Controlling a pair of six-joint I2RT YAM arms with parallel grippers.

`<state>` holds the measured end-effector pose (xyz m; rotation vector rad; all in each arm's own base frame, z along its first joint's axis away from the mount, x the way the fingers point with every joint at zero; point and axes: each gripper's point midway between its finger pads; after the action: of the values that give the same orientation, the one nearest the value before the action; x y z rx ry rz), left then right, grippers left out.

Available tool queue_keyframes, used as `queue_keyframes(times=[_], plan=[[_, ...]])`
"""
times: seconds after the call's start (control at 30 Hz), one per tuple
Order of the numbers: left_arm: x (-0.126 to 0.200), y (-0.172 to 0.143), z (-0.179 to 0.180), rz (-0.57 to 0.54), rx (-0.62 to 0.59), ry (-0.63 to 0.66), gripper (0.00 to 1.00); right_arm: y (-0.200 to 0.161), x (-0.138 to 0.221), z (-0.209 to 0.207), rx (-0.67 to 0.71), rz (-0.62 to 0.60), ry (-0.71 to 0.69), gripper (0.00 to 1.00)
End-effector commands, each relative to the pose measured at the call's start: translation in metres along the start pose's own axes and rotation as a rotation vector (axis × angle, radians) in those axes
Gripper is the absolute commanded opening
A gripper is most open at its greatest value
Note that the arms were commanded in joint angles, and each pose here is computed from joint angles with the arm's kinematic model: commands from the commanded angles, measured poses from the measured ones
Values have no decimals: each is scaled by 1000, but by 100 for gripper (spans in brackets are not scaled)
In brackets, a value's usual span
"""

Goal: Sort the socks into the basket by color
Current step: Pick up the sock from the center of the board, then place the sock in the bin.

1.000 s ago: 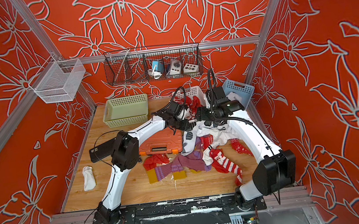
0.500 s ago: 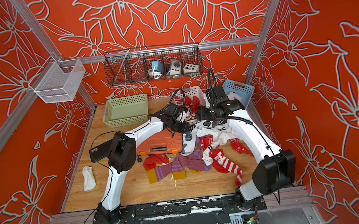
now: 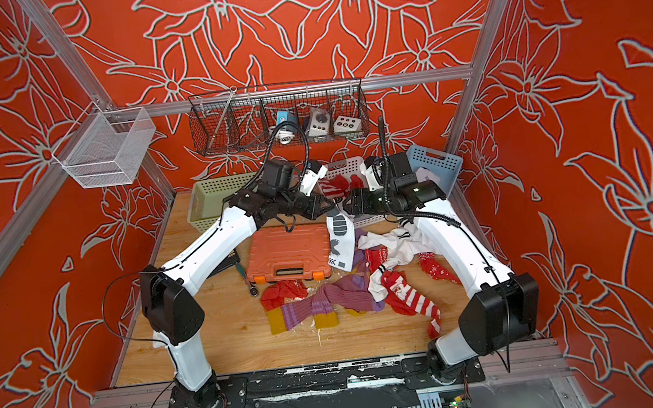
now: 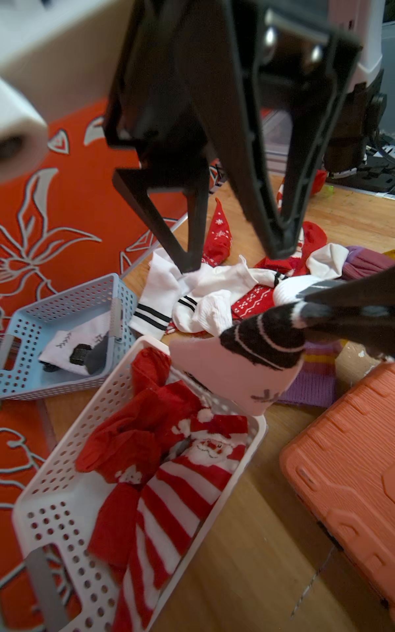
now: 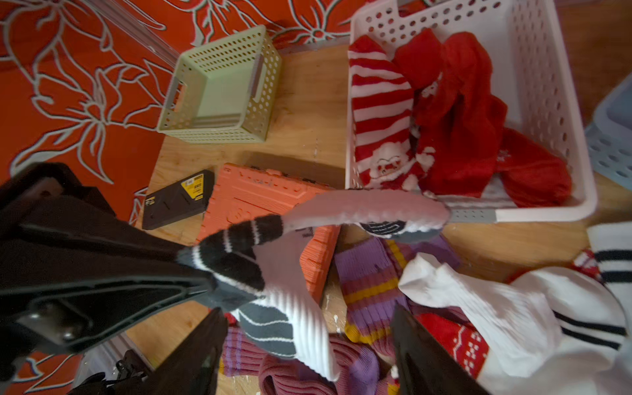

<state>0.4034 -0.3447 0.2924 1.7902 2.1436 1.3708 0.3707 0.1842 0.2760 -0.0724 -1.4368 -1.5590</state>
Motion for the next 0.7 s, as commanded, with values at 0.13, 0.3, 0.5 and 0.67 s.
queue_keyframes(times=[0.13, 0.3, 0.5, 0.67], plan=[[55, 32, -45, -79, -45, -235, 0, 56, 22, 42, 158, -199, 191, 81], [77, 33, -66, -53, -67, -317, 0, 83, 35, 55, 221, -266, 231, 83], [100, 31, -81, -44, -60, -388, 0, 107, 37, 76, 239, -318, 367, 84], [116, 43, -88, -91, -42, -432, 0, 95, 30, 105, 237, -287, 524, 86]])
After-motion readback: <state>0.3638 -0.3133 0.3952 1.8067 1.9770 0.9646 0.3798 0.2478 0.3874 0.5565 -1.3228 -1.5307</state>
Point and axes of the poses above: each gripper's point midway between its finger pads, its own x axis back along the fingers, its own z axis along the line the jaws close on, y = z × x, and after that the axes turned 15 degrees about x, right-handed
